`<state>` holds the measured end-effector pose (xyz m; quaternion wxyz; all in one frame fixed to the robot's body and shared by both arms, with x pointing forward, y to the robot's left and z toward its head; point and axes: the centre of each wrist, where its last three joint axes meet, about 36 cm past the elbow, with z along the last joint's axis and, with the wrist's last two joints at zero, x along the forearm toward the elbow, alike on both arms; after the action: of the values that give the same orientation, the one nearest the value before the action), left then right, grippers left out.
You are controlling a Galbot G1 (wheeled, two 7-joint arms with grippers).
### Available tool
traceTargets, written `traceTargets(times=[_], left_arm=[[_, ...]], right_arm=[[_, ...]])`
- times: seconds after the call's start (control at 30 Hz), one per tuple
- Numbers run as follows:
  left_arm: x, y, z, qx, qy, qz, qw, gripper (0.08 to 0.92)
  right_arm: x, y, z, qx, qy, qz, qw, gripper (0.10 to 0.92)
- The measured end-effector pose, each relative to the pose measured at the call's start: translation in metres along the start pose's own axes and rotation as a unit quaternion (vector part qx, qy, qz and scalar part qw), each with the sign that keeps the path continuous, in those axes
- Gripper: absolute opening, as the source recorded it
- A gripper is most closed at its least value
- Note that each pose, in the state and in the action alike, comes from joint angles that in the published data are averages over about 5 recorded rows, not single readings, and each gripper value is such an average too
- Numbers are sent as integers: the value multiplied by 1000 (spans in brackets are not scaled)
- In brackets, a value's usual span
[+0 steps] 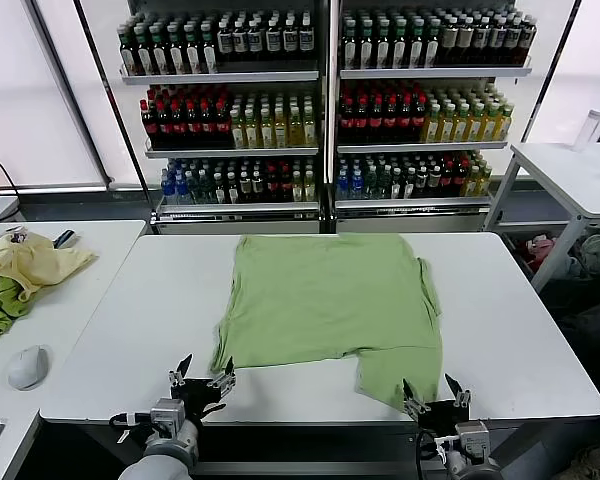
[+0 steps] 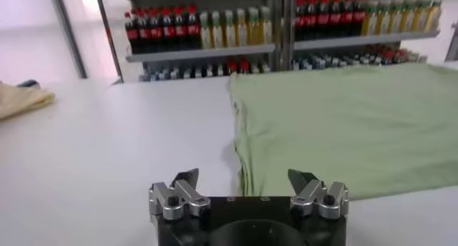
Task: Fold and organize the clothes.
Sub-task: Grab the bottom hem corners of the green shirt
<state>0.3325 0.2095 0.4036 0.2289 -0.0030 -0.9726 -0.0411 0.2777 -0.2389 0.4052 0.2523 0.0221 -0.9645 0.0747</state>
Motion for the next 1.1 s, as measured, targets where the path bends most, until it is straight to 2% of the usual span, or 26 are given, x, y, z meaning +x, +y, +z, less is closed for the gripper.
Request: traceTargets(times=[0.13, 0.27, 0.6, 1.0, 1.1], left_arm=[[-6, -1, 2, -3, 11, -1, 1000, 823], [-11, -3, 4, -5, 20, -2, 1000, 778], [-19, -4, 8, -6, 32, 1, 999, 490], [-19, -4, 9, -3, 39, 7, 999, 151], [-17, -4, 9, -1, 37, 9, 999, 107]], right_arm=[[0, 2, 3, -3, 6, -4, 1000, 814], [1, 4, 6, -9, 15, -8, 1000, 742], [4, 1, 10, -24, 28, -16, 999, 455], [6, -5, 5, -31, 15, -28, 999, 227], [6, -7, 1, -33, 3, -33, 999, 168]])
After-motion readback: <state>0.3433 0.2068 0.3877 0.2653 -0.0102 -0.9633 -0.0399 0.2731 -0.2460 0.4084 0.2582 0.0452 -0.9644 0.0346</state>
